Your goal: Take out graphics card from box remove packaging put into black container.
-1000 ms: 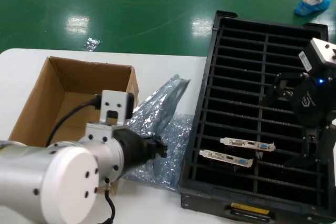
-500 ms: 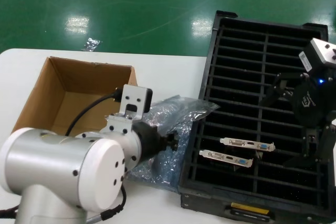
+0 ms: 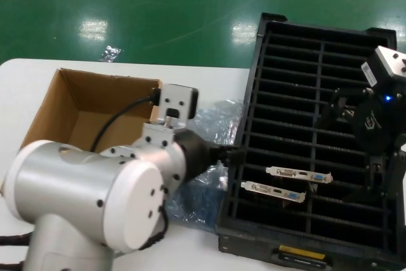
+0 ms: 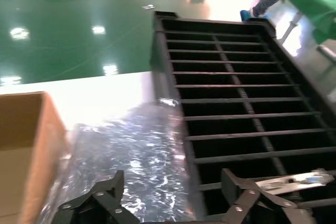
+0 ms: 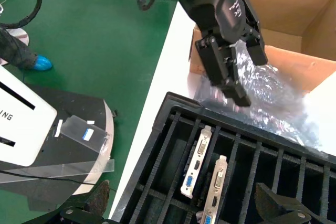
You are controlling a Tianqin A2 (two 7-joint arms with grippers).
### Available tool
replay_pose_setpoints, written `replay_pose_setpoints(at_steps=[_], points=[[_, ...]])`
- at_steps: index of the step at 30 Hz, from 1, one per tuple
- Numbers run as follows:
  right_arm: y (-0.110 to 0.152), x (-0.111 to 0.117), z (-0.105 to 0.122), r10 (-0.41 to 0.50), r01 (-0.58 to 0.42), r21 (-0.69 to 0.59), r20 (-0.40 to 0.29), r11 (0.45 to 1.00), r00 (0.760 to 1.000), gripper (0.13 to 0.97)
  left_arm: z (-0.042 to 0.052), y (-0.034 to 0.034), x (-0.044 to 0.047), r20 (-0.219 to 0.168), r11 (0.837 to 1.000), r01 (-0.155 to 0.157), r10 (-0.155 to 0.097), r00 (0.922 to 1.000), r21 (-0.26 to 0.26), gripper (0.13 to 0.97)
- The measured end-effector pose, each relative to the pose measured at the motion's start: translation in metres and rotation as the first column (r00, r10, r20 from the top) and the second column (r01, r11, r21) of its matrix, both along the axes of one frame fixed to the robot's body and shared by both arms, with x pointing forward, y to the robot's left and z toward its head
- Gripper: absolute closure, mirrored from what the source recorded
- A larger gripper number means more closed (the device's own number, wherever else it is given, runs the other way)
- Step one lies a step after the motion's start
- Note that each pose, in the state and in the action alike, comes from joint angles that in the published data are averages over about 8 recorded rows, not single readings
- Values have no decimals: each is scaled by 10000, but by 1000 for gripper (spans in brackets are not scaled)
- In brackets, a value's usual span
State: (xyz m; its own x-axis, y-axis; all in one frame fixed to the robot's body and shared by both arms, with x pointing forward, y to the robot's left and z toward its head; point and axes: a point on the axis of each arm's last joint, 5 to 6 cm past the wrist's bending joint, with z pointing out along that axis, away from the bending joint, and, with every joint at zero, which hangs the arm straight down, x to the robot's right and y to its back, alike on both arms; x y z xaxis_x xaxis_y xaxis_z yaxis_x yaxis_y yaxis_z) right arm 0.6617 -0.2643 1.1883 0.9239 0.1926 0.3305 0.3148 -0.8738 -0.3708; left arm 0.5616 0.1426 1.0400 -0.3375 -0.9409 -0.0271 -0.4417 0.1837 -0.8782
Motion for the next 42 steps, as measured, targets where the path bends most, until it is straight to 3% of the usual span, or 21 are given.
replay_pose_setpoints(at_steps=[5, 9, 12, 14, 16, 19, 21, 23, 27, 30, 37, 42], points=[[0, 0, 0, 0, 0, 0, 0, 10000, 10000, 130, 6, -149, -44, -75, 9991, 410, -411, 9991, -90, 442], [0, 0, 0, 0, 0, 0, 0, 10000, 10000, 130, 7, -197, -66, 8, 9987, 510, -510, 9987, -9, 354], [0, 0, 0, 0, 0, 0, 0, 10000, 10000, 130, 32, -182, -82, 446, 9983, 455, -471, 9979, 361, 287], [0, 0, 0, 0, 0, 0, -1, 10000, 10000, 130, 57, -154, -100, 997, 9956, 328, -415, 9942, 874, 287], [0, 0, 0, 1, -1, 0, -1, 10000, 10000, 130, 83, -107, -126, 1765, 9868, 52, -342, 9837, 1620, 287], [5, 2, -9, 12, -12, 28, 8, 10000, 10000, 130, 107, -11, -170, 2984, 9546, -606, -306, 9539, 2917, 246], [24, 8, -37, 50, -51, 124, 43, 9999, 10000, 130, 103, 32, -188, 3456, 9352, -859, -409, 9375, 3436, 218], [53, 17, -85, 107, -110, 289, 104, 9995, 9999, 130, 84, 60, -194, 3685, 9241, -908, -569, 9279, 3713, 190], [152, 41, -246, 267, -292, 855, 302, 9959, 9992, 130, 6, 57, -178, 3567, 9335, -315, -1051, 9283, 3571, 165], [237, 55, -388, 361, -426, 1395, 491, 9893, 9981, 130, -64, 67, -167, 3563, 9360, 121, -1458, 9229, 3519, 149], [439, 58, -751, 349, -619, 2897, 976, 9551, 9946, 130, -250, 110, -154, 3718, 9371, 1077, -2349, 8981, 3319, 132], [558, 32, -1011, 92, -586, 4006, 1241, 9144, 9922, 130, -386, 154, -154, 3923, 9382, 1611, -2785, 8766, 3062, 132]])
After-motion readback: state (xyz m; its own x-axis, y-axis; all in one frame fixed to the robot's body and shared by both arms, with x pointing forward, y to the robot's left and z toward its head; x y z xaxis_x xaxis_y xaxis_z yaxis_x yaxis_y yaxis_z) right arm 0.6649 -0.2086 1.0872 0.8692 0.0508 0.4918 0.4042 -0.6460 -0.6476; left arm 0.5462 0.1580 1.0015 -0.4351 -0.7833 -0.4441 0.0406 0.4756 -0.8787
